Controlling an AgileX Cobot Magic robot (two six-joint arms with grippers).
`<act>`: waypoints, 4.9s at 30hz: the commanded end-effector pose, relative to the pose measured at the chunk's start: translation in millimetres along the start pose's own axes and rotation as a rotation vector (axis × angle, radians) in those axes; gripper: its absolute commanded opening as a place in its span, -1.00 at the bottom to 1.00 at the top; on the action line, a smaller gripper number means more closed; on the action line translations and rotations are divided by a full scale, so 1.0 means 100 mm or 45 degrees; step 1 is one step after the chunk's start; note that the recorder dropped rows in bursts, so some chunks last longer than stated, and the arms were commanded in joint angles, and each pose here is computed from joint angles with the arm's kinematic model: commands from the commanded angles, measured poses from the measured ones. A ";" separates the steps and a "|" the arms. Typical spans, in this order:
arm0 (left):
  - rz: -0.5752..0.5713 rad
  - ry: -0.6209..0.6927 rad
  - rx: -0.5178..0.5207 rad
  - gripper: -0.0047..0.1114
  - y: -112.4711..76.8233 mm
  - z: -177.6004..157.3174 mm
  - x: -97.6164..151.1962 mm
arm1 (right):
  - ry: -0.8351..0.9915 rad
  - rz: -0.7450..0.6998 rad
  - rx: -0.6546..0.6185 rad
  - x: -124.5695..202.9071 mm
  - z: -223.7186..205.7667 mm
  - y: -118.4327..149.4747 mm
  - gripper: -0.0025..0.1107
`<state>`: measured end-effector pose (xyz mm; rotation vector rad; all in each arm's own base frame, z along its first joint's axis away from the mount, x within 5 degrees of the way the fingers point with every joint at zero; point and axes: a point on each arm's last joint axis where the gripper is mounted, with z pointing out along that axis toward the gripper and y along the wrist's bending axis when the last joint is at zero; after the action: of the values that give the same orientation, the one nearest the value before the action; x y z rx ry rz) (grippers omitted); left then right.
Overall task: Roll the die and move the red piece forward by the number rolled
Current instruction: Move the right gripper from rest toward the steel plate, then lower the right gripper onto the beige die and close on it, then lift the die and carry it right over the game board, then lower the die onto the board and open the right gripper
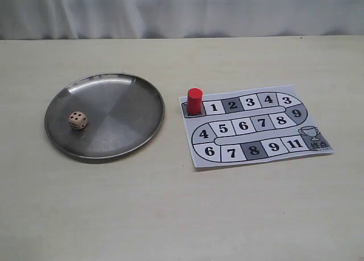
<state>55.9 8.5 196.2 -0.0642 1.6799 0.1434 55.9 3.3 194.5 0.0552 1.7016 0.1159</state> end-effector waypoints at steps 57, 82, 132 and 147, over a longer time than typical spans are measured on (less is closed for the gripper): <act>-0.012 -0.026 0.005 -0.92 0.00 0.00 -0.01 | 0.872 -0.448 -0.847 0.63 3.26 3.58 0.58; -0.012 -0.026 0.005 -0.92 0.00 0.00 -0.01 | 0.873 -0.549 -0.903 0.62 3.39 3.78 -0.88; -0.012 -0.026 0.005 -0.92 0.00 0.00 -0.01 | 1.108 -0.250 -0.219 0.26 3.10 0.79 -0.19; -0.012 -0.026 0.005 -0.92 0.00 0.00 -0.01 | 1.018 -0.306 -0.236 0.11 3.10 0.79 0.48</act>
<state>55.9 8.5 196.2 -0.0655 1.6798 0.1423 359.8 98.7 140.2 -0.3532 2.4993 0.1350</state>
